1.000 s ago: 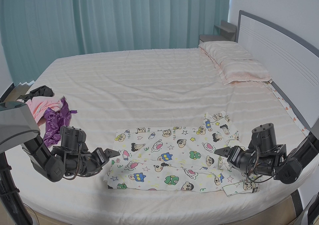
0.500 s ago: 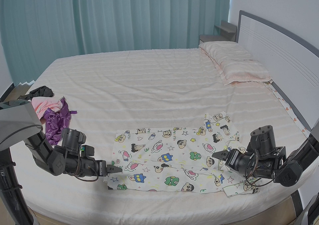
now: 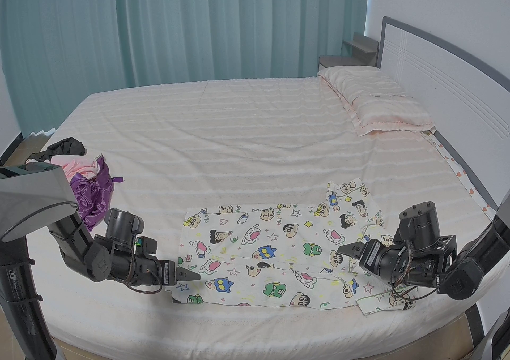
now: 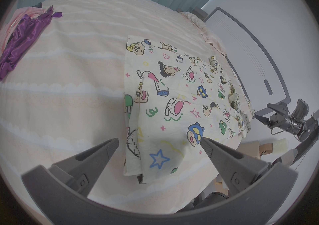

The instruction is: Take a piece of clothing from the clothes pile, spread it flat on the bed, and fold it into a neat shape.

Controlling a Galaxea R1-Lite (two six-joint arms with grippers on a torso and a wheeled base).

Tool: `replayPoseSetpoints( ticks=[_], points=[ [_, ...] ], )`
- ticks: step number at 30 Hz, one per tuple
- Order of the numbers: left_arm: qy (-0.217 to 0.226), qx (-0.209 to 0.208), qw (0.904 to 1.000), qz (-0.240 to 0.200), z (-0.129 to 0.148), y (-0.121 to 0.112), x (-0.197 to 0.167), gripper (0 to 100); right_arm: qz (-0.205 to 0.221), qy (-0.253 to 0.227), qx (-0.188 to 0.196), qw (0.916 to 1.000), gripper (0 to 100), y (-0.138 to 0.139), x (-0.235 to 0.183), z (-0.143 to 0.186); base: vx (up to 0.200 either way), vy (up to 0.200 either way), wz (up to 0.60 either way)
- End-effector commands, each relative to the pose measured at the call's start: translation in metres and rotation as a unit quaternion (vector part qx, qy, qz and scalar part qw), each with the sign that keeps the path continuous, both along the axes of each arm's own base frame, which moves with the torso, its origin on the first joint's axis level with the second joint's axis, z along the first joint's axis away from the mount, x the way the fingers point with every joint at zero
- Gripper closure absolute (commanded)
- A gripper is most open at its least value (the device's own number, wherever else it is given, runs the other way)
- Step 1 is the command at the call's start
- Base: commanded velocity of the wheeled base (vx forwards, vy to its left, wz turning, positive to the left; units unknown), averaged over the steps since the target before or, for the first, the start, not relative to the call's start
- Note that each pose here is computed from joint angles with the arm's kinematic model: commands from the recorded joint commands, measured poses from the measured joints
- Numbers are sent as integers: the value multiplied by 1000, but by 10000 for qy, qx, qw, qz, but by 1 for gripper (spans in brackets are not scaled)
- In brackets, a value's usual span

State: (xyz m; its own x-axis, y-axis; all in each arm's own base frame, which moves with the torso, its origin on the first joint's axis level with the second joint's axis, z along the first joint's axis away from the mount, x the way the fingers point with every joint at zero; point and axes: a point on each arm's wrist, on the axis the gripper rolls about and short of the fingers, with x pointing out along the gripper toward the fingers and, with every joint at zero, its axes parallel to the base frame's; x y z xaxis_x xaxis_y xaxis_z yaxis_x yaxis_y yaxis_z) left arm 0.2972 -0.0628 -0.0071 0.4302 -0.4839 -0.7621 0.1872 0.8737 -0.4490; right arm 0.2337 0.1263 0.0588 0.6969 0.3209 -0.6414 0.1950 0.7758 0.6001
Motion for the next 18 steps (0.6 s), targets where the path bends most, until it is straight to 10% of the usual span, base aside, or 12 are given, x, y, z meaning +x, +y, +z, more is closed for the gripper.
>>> replayPoseSetpoints(
  ticks=[1, 11, 12, 18],
  points=[
    [52, 11, 10000, -28, -4, -2, 0, 0, -5, 2, -1, 10000, 0, 0, 0, 0, 0, 0, 0],
    [123, 34, 9999, -45, -9, -2, -1, 0, 1, 5, 3, 10000, 0, 0, 0, 0, 0, 0, 0],
    [138, 37, 9999, -45, -9, -2, -1, 100, 1, 5, 3, 10000, 0, 0, 0, 0, 0, 0, 0],
    [206, 89, 9997, -13, -10, -1, -7, 100, 1, 12, 0, 10000, 0, 0, 0, -1, 0, 0, 0]
  ],
)
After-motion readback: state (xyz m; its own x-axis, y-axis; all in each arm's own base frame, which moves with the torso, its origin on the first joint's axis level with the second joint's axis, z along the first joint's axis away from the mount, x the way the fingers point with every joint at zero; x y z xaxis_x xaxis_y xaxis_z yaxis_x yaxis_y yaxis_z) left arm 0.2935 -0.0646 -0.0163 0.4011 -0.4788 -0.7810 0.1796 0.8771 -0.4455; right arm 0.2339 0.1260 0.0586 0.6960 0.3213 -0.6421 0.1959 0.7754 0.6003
